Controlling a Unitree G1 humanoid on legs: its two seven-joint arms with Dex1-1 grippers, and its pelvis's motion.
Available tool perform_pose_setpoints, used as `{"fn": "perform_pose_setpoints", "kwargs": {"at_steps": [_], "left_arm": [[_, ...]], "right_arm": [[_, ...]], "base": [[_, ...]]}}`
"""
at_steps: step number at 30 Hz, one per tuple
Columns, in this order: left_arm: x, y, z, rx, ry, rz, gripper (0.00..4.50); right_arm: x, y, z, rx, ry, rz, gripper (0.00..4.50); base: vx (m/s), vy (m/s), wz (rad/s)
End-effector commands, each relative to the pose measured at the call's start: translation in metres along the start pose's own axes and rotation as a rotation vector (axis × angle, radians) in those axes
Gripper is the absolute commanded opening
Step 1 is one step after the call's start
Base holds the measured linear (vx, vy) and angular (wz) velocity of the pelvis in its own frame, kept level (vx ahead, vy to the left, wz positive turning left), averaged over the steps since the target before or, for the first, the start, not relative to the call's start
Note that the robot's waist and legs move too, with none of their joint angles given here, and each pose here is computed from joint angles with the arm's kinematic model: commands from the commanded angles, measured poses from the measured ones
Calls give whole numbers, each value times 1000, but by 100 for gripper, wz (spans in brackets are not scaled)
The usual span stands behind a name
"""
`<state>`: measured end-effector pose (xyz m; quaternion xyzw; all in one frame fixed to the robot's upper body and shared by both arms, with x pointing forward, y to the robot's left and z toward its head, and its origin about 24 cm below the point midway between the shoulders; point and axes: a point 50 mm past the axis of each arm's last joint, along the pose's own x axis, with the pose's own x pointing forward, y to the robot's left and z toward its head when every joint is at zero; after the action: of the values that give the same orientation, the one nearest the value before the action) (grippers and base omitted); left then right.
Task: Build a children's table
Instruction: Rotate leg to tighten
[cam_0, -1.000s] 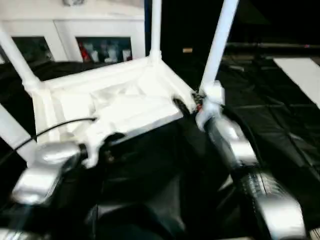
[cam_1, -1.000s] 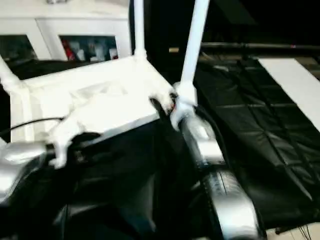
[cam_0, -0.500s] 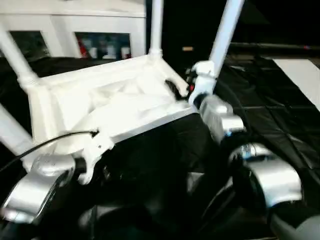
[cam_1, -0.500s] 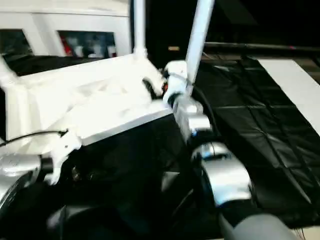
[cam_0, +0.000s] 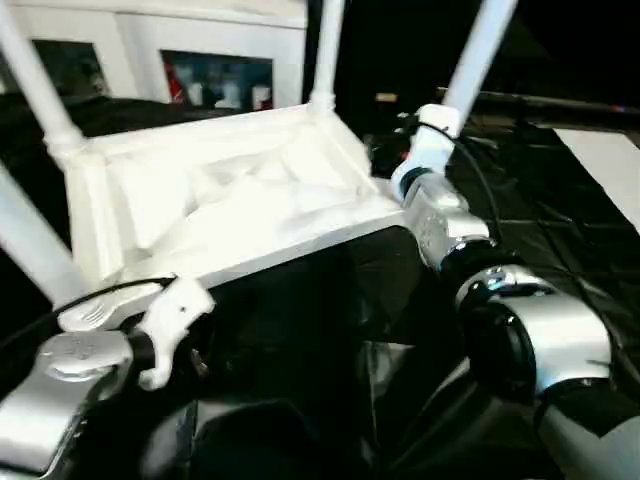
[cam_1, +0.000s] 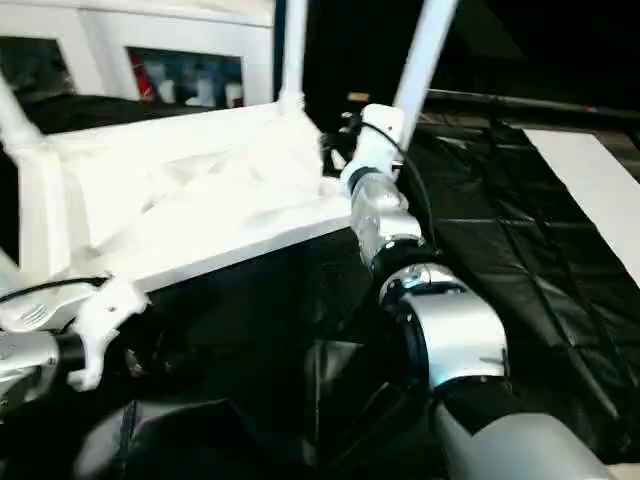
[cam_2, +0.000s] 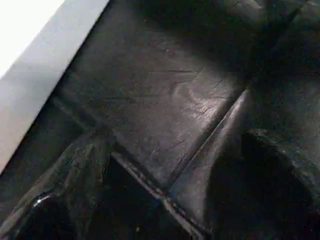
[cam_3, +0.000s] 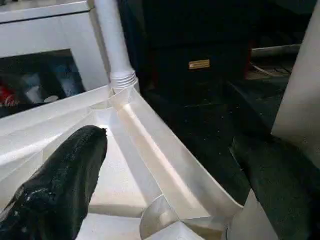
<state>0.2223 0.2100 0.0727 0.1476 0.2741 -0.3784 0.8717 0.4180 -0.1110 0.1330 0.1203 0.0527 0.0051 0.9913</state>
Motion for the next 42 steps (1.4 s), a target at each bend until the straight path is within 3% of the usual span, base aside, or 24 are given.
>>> {"fn": "perform_pose_setpoints", "kwargs": {"at_steps": [1, 3, 9, 10, 17, 21, 24, 27, 30, 32, 33, 35, 37, 38, 42], "left_arm": [[-3, 1, 2, 9, -4, 29, 450], [-6, 3, 0, 8, 0, 57, 450], [-10, 9, -2, 11, -4, 88, 450], [-15, 11, -3, 9, -16, 84, 450], [-35, 17, -9, -5, -67, 84, 450], [-44, 15, -10, -30, -108, 55, 450], [-65, 12, -15, -84, -162, 4, 450], [-72, 12, -17, -99, -165, -8, 450], [-96, 16, -30, -168, -149, -7, 450], [-103, 19, -33, -181, -147, 8, 450], [-113, 30, -34, -189, -177, 74, 450], [-121, 40, -33, -198, -226, 136, 450], [-121, 41, -33, -199, -233, 140, 450], [-132, 56, -28, -224, -364, 203, 450], [-135, 75, -22, -245, -512, 250, 450]], "right_arm": [[2, -18, 14, 35, -42, -76, 447], [1, -32, 17, 64, -58, -141, 447], [-1, -47, 18, 77, -83, -205, 447], [-2, -55, 19, 89, -102, -238, 447], [-6, -69, 22, 130, -159, -278, 447], [-6, -71, 21, 128, -167, -258, 447], [-7, -60, 9, 60, -154, -71, 447], [-8, -56, 4, 12, -141, 11, 447], [-17, -45, -22, -109, -76, 264, 447], [-20, -45, -29, -136, -60, 309, 447], [-26, -48, -42, -165, -32, 340, 447], [-32, -53, -52, -196, -14, 351, 447], [-32, -53, -53, -198, -12, 350, 447], [-42, -65, -67, -233, 21, 343, 447], [-53, -84, -79, -268, 69, 315, 447]], "base": [[0, 0, 0], [0, 0, 0], [0, 0, 0], [0, 0, 0], [0, 0, 0], [0, 0, 0], [0, 0, 0], [0, 0, 0], [0, 0, 0], [0, 0, 0], [0, 0, 0], [0, 0, 0], [0, 0, 0], [0, 0, 0], [0, 0, 0]]}}
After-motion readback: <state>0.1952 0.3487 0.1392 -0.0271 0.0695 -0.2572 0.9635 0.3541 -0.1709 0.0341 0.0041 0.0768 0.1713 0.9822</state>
